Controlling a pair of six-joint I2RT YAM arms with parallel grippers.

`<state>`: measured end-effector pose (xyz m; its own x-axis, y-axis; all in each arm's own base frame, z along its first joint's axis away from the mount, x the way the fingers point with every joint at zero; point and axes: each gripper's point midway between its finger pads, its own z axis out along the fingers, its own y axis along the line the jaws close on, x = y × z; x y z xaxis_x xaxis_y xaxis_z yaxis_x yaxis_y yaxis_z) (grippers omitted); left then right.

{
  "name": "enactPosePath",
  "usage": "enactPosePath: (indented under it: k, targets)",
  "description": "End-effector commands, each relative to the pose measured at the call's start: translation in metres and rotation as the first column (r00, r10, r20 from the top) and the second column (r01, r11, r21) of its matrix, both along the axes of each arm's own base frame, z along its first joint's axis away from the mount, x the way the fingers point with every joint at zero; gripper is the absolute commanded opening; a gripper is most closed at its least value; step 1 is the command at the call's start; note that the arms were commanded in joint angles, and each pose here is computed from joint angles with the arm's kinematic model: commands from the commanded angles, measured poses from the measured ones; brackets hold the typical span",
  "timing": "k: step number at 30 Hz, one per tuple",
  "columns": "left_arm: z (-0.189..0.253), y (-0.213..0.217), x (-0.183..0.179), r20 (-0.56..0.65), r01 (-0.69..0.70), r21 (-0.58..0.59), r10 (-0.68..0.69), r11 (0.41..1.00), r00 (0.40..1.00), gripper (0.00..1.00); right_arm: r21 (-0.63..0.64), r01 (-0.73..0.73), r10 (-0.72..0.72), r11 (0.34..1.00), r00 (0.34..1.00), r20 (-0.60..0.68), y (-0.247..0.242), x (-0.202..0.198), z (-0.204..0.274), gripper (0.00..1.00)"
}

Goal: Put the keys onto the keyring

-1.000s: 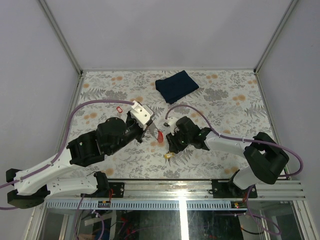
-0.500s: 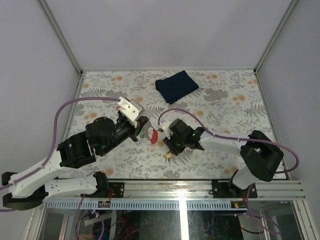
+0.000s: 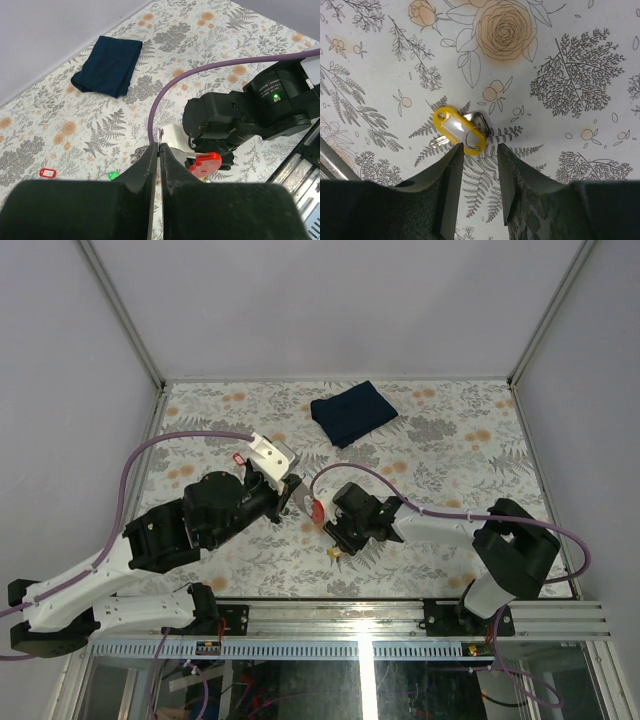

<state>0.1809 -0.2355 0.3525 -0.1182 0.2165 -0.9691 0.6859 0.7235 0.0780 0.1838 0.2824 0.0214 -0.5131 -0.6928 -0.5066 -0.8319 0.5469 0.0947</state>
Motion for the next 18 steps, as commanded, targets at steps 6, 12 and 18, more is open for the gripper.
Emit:
enactPosePath:
  k: [6,12,18]
  targets:
    - [0.025,0.003,0.001,0.031,-0.014,-0.073,0.016,0.997,0.999,0.00,0.011,-0.057,0.057,0.998,0.998,0.013,0.021,0.002,0.005,0.36]
    - [0.024,0.005,0.000,0.032,-0.016,-0.075,0.018,0.997,0.999,0.00,-0.008,-0.052,0.052,0.999,0.998,0.019,0.021,0.005,0.003,0.31]
    - [0.023,0.005,0.000,0.029,-0.017,-0.075,0.019,0.997,0.999,0.00,-0.028,-0.047,0.047,0.999,0.998,0.028,0.017,0.006,0.001,0.22]
